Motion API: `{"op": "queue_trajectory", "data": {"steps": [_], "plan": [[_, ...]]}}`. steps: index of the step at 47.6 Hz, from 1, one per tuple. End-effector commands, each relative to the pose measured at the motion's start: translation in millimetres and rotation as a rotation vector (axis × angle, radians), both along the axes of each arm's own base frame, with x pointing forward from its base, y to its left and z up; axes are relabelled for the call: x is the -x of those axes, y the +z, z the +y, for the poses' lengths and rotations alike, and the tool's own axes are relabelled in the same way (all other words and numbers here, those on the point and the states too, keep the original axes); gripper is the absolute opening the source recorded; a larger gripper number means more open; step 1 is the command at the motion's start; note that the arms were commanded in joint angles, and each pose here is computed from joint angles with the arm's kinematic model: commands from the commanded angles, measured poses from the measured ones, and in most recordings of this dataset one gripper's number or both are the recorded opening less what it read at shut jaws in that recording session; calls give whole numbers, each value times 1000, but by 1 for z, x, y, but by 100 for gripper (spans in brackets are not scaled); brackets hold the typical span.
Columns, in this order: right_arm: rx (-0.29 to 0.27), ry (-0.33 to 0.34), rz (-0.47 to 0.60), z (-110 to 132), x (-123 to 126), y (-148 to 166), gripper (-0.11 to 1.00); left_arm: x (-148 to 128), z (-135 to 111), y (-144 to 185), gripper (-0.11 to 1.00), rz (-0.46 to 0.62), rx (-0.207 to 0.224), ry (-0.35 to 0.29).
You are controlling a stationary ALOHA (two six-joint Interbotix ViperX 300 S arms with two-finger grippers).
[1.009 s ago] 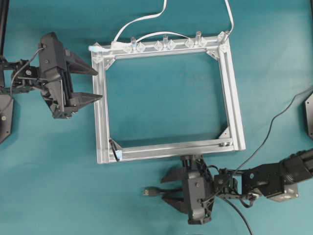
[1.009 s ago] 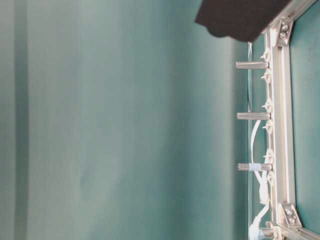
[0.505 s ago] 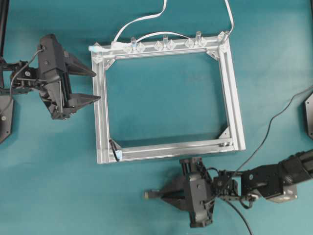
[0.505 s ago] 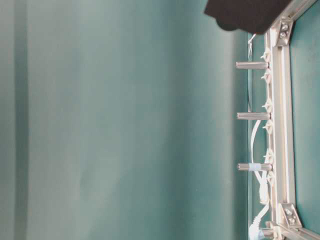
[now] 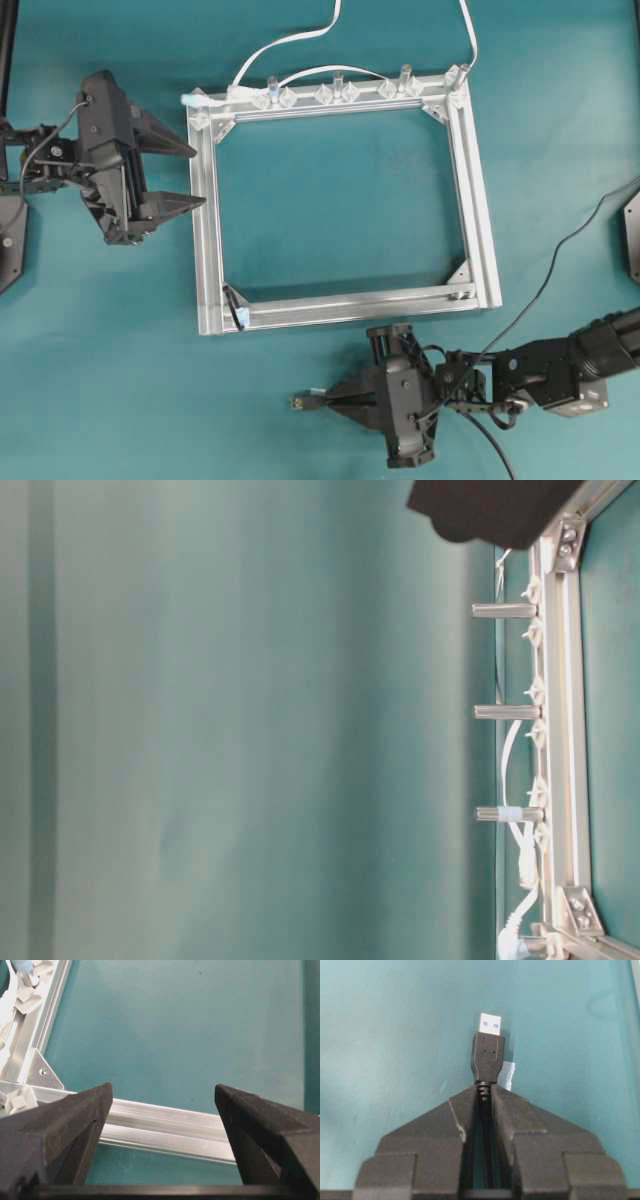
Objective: Insert the wire through the string loop located on the left side.
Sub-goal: 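Lower the right gripper and grasp the USB cable just behind the plug, then lift the USB plug and carry it left toward the zip-tie loop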
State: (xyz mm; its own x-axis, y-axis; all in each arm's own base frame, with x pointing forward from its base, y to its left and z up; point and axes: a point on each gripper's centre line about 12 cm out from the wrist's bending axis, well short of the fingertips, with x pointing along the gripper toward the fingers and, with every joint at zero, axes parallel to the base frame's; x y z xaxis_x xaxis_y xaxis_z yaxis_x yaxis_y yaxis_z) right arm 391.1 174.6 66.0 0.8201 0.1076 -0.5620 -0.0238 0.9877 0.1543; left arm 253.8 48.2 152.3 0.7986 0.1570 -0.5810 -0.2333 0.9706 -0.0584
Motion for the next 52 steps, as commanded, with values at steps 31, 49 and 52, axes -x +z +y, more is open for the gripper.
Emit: {"op": "queue_trajectory", "data": {"steps": [31,49,52], "plan": [[-29,13,-53,-3,-5,39,10,-6,-3,9,89,-35,1,-10],[15,106,-58,-15,-4,81,10,-8,-6,12,89,-42,2,-21],[15,107,-59,-18,-5,84,10,-9,-7,12,89,-42,2,-25]]}}
